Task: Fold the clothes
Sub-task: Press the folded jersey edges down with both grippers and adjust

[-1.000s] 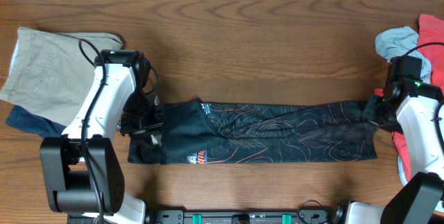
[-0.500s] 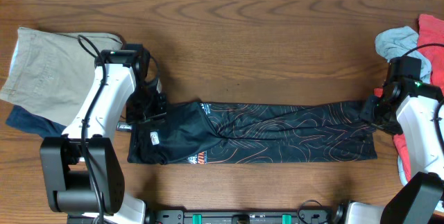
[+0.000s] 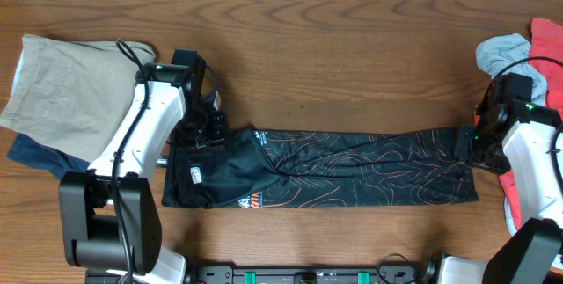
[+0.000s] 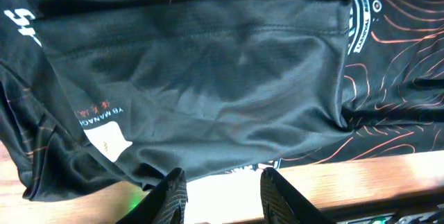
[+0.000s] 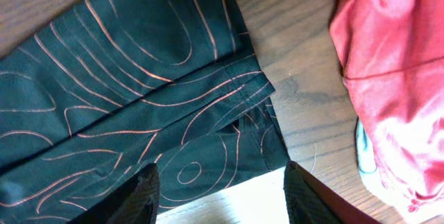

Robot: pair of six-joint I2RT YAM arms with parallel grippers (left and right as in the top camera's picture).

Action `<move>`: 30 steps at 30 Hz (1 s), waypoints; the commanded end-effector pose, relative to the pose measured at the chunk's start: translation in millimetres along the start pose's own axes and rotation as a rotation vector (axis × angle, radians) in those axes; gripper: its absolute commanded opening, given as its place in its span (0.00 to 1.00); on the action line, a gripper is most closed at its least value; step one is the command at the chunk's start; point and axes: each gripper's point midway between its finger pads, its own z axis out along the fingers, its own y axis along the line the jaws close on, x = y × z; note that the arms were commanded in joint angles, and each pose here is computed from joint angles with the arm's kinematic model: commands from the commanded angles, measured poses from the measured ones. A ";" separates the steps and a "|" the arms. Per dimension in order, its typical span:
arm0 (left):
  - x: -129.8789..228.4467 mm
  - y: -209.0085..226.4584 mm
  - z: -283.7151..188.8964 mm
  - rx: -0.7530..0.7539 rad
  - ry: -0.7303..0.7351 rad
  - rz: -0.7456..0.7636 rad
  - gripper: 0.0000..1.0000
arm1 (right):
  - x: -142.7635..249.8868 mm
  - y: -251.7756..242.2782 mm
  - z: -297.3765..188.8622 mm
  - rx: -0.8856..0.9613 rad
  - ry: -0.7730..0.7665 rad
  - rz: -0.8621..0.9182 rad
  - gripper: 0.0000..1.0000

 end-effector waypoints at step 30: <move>3.9 -2.1 -3.7 0.008 0.000 0.000 0.37 | 11.4 -5.1 87.6 -0.126 0.243 -0.103 0.34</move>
